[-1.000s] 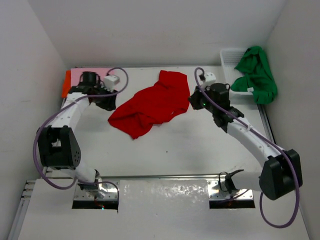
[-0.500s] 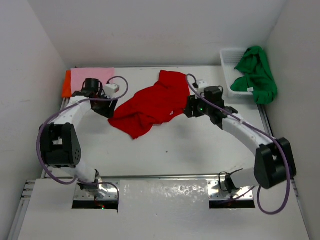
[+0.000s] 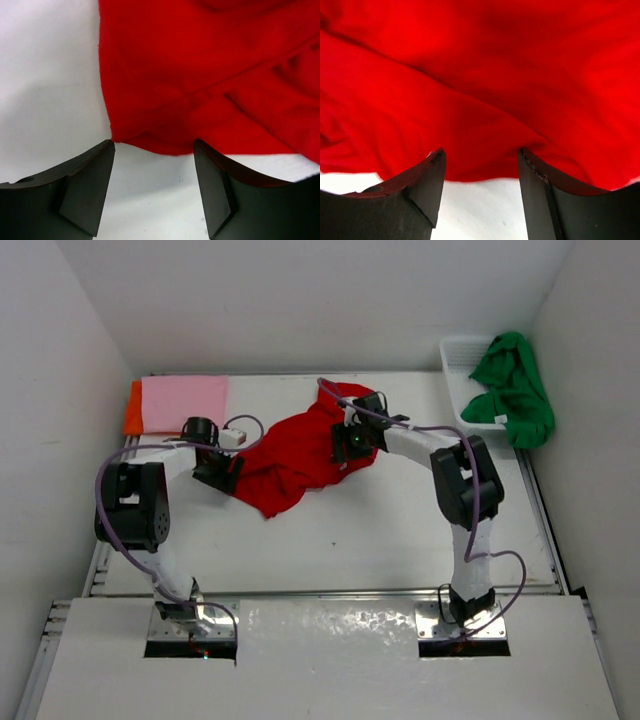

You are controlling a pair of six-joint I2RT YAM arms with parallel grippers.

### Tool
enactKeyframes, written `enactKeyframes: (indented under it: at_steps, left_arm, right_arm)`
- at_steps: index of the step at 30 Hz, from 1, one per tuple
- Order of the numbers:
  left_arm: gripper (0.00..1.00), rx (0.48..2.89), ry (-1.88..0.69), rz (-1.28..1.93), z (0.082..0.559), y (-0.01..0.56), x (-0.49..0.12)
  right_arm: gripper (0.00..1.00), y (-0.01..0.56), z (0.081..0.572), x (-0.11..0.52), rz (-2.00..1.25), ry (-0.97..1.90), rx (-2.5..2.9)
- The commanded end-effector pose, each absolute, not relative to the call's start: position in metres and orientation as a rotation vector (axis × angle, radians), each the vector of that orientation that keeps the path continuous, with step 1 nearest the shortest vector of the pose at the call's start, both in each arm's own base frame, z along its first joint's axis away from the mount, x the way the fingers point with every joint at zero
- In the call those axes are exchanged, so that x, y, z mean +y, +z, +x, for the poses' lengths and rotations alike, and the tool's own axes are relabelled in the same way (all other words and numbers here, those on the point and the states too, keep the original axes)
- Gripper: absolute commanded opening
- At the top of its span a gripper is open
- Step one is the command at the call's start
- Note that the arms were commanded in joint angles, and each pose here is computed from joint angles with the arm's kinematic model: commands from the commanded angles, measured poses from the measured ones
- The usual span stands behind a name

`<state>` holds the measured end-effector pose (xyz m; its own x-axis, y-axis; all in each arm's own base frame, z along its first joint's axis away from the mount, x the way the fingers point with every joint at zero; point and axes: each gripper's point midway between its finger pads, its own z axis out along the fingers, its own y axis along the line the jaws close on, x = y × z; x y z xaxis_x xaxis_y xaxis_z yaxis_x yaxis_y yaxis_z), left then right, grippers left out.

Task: Fold and stack the t-shirts

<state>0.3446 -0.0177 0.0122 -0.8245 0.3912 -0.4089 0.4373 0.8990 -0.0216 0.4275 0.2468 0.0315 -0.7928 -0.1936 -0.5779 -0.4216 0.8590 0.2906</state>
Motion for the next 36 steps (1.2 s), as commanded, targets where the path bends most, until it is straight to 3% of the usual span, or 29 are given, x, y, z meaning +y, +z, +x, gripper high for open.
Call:
enactKeyframes:
  at_steps: [1, 12, 17, 18, 19, 20, 21, 23, 24, 27, 31, 36]
  left_arm:
    - [0.63, 2.574, -0.186, 0.574, 0.372, 0.023, -0.026]
    - [0.63, 2.595, -0.219, 0.528, 0.389, 0.003, -0.029]
    - [0.60, 2.584, -0.298, 0.515, 0.398, 0.004, -0.040]
    - [0.54, 2.585, -0.314, 0.513, 0.400, 0.004, -0.042]
    - [0.42, 2.581, -0.348, 0.517, 0.400, 0.005, -0.046]
    - [0.42, 2.578, -0.364, 0.520, 0.399, 0.005, -0.048]
    - [0.27, 2.580, -0.382, 0.523, 0.398, 0.004, -0.050]
    - [0.07, 2.572, -0.412, 0.530, 0.399, 0.007, -0.054]
    - [0.00, 2.571, -0.418, 0.531, 0.398, 0.009, -0.055]
    - [0.00, 2.526, -0.407, 0.503, 0.406, 0.026, -0.043]
    - [0.00, 2.383, -0.228, 0.475, 0.438, 0.083, -0.015]
    - [0.00, 2.041, 0.015, 0.519, 0.490, 0.241, 0.003]
  right_arm:
    - [0.57, 0.025, 0.428, 0.261, -0.536, 0.563, 2.507]
    - [0.58, 0.005, 0.442, 0.271, -0.471, 0.551, 2.514]
    - [0.30, 0.008, 0.464, 0.271, -0.233, 0.530, 2.495]
    - [0.26, 0.003, 0.466, 0.274, -0.180, 0.548, 2.509]
    - [0.12, -0.003, 0.469, 0.279, -0.138, 0.571, 2.524]
    - [0.05, 0.002, 0.472, 0.281, -0.139, 0.578, 2.513]
    - [0.00, -0.004, 0.472, 0.282, -0.104, 0.585, 2.529]
    - [0.00, -0.002, 0.474, 0.274, -0.060, 0.544, 2.512]
    - [0.00, 0.020, 0.481, 0.274, -0.047, 0.546, 2.445]
    - [0.00, 0.045, 0.483, 0.255, -0.059, 0.459, 2.366]
    - [0.00, 0.141, 0.505, 0.235, -0.111, 0.423, 2.168]
    - [0.00, 0.278, 0.528, 0.196, -0.140, 0.381, 1.925]
